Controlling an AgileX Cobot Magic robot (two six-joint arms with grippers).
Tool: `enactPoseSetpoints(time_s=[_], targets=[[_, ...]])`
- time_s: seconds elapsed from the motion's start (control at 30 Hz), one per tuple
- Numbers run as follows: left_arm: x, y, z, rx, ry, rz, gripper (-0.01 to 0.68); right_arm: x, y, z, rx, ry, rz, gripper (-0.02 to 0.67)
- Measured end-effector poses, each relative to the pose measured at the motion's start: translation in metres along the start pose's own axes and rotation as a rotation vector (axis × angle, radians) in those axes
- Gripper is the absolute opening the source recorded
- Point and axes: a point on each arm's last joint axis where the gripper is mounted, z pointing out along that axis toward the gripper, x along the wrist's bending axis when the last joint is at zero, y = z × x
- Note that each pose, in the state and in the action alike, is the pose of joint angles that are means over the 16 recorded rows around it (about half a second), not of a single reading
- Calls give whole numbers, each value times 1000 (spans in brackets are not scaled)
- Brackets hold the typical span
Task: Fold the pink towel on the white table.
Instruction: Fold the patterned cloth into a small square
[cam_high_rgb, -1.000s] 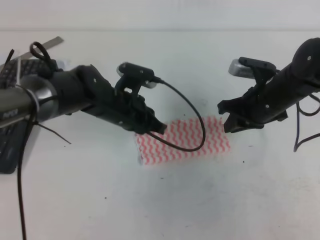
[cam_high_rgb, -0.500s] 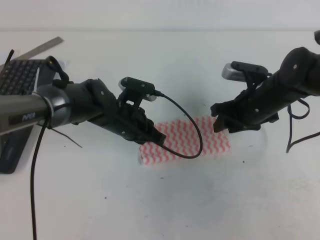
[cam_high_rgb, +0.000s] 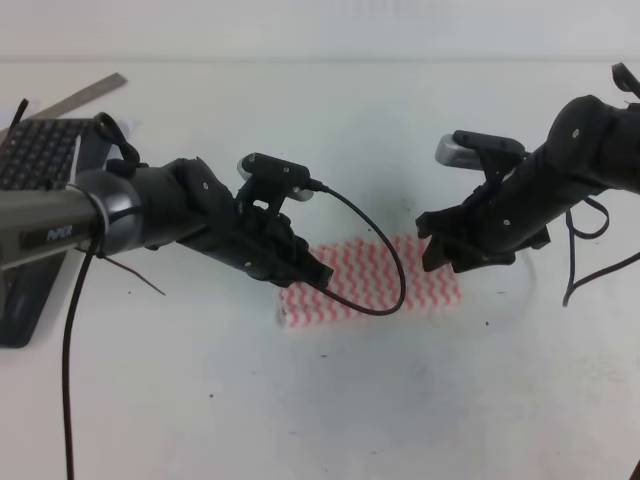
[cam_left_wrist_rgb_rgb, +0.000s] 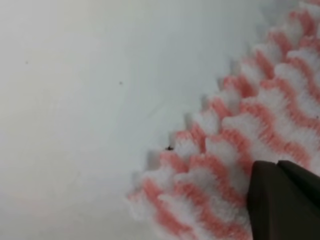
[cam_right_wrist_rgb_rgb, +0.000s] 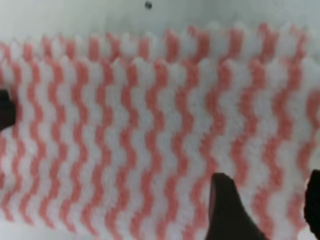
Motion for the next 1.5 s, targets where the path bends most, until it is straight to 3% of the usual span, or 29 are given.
enactPoseSetpoints(time_s=[0.53,1.1,1.5], targets=[[-1,-1,0,7,-6,0,-3,-8,-2,13,25,-44,47,317],[-1,-1,0,11,-9,0,-3,-8,2,24,26,-2,105,314],[-1,-1,0,11,-9,1,-3,-7,-1,26,77,9,109,262]])
